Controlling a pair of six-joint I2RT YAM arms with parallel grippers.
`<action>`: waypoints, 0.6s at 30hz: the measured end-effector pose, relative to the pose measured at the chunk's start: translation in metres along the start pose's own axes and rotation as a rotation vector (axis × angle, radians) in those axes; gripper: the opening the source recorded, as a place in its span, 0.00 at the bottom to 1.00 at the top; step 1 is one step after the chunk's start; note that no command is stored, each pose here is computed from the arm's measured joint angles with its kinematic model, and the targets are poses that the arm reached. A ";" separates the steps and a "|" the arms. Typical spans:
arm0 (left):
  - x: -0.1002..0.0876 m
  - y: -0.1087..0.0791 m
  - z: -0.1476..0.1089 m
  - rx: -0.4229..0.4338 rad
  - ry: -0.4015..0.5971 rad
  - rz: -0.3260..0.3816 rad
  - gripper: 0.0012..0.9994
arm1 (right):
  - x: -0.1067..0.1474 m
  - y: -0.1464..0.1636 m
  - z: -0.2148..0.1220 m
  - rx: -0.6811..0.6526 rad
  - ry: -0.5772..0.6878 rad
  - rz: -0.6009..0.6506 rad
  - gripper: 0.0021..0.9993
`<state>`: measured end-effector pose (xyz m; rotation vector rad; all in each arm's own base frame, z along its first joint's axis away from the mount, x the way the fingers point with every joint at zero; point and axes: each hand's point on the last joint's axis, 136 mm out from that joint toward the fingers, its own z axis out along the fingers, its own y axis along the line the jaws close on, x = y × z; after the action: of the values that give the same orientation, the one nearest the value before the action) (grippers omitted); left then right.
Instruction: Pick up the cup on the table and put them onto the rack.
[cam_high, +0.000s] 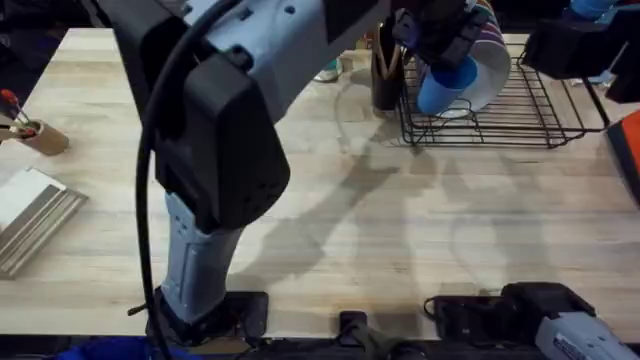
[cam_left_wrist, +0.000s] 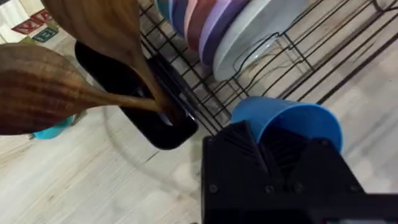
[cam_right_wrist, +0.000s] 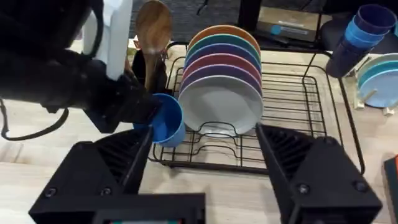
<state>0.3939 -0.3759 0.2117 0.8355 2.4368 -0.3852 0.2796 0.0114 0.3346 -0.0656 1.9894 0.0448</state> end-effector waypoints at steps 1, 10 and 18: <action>0.001 0.001 0.001 -0.006 0.003 0.000 0.04 | 0.000 0.000 0.000 0.000 0.000 0.000 1.00; 0.002 0.005 0.005 -0.030 0.008 0.000 0.04 | 0.000 0.000 0.000 0.000 0.000 0.000 1.00; 0.012 0.008 0.014 -0.038 0.038 -0.002 0.04 | 0.000 0.000 0.000 0.000 0.000 0.000 1.00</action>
<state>0.3964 -0.3694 0.1930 0.8314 2.4719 -0.3258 0.2797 0.0114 0.3345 -0.0659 1.9896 0.0446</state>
